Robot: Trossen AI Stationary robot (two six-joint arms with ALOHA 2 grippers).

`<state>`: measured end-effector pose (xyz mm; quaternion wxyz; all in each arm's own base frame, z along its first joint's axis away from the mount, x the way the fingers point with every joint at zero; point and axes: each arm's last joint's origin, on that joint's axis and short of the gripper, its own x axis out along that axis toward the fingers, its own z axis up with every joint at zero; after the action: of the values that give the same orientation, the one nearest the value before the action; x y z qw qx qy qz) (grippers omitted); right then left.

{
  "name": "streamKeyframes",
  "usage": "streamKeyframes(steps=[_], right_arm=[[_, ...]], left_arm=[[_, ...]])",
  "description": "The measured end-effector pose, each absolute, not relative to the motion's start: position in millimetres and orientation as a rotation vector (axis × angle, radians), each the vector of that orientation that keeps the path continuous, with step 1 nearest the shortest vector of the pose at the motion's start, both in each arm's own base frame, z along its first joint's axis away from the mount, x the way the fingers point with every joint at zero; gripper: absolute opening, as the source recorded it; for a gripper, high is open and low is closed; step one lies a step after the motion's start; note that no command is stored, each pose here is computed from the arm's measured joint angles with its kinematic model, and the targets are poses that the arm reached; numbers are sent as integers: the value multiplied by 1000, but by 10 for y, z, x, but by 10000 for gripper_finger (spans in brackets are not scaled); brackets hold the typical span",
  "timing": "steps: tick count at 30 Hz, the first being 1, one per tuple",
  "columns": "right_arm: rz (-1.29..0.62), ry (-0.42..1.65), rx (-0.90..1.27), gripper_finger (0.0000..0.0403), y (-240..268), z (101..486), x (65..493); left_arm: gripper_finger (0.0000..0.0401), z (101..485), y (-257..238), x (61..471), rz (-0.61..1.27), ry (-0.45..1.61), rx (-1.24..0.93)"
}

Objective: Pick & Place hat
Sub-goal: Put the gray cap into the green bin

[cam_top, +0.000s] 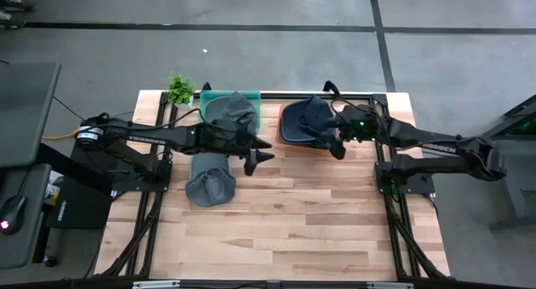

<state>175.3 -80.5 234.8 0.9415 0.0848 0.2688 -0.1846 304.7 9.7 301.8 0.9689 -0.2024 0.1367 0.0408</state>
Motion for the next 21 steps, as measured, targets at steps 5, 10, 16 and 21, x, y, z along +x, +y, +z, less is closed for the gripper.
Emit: streamKeyframes(steps=[5, 10, 16, 21], right_arm=[[-341, 453, 139, 246, -682, 2515, 1654], [-306, 355, 107, 246, -551, 2671, 1531], [-304, 258, 48, 246, -406, 2810, 1394], [-308, 194, 36, 246, -334, 2884, 1327]], left_arm=[[202, 2998, 87, 2923, 247, 342, -451], [202, 2934, 19, 2733, 487, 436, -458], [202, 2753, -187, 2406, 767, 598, -504], [202, 2659, -386, 2168, 903, 663, -506]])
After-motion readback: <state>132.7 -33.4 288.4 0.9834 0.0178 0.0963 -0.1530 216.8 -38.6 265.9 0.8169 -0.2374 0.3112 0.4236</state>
